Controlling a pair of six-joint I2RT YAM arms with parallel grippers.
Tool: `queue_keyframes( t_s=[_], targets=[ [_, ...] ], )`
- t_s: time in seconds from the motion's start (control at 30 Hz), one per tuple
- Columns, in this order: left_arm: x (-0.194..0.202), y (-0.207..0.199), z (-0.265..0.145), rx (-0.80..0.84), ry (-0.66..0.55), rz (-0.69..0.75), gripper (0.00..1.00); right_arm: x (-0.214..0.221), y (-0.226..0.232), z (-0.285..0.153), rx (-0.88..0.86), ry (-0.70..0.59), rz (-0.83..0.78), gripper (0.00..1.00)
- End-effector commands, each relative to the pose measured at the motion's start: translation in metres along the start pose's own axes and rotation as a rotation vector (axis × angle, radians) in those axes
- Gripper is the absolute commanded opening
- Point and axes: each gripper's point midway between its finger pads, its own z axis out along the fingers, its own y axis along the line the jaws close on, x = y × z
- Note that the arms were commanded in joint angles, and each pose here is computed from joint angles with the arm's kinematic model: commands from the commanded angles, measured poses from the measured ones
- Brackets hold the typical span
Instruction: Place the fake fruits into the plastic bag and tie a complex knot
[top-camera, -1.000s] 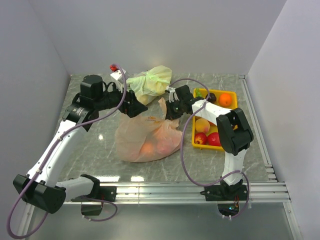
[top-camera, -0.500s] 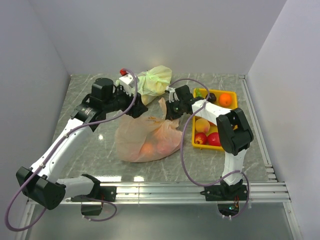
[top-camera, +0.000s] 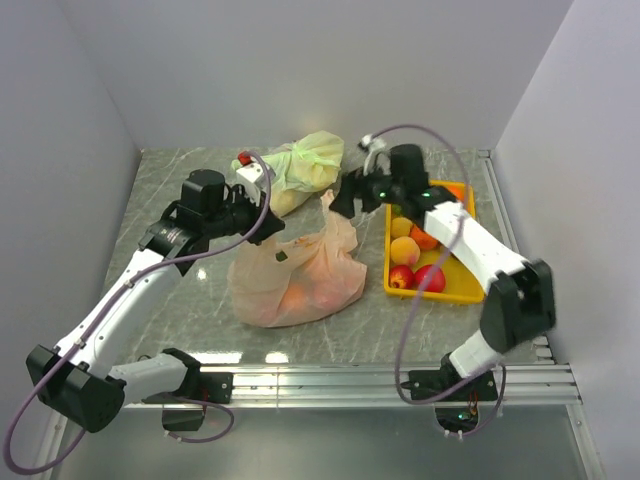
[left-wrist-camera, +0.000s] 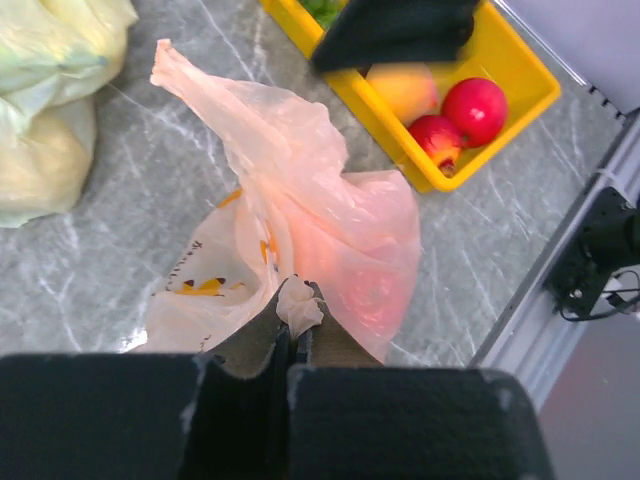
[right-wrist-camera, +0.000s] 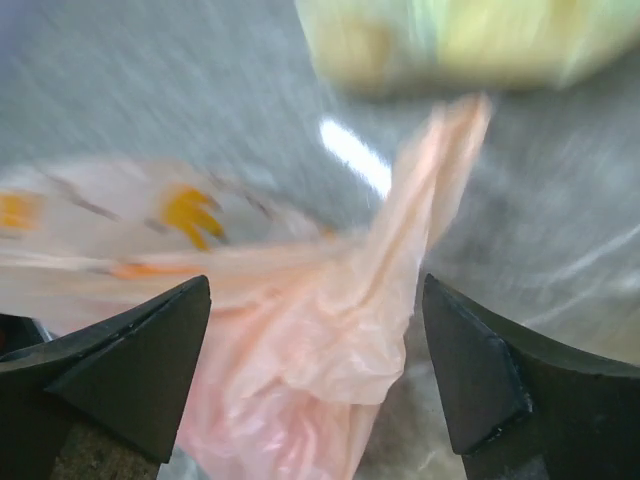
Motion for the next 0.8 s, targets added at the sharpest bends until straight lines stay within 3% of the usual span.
queue_keyframes(
  t_s=[0.0,0.1,0.27,0.37,0.77],
  targets=[
    [-0.009,-0.012,-0.002,0.055,-0.055,-0.036,0.00,-0.073,0.055,-0.048,-0.154,-0.272,-0.118,0.94],
    [-0.015,-0.012,-0.001,0.062,-0.079,-0.055,0.00,-0.077,0.094,-0.055,-0.291,-0.310,-0.112,0.95],
    [-0.020,-0.008,0.000,0.105,-0.120,-0.153,0.00,-0.050,0.155,-0.046,-0.524,-0.362,-0.130,0.97],
    [-0.020,0.003,-0.001,0.125,-0.130,-0.250,0.00,-0.044,0.173,-0.045,-0.620,-0.477,-0.182,0.97],
    [-0.006,0.005,0.008,0.182,-0.127,-0.313,0.00,-0.029,0.218,0.012,-0.682,-0.516,-0.069,0.99]
  ],
)
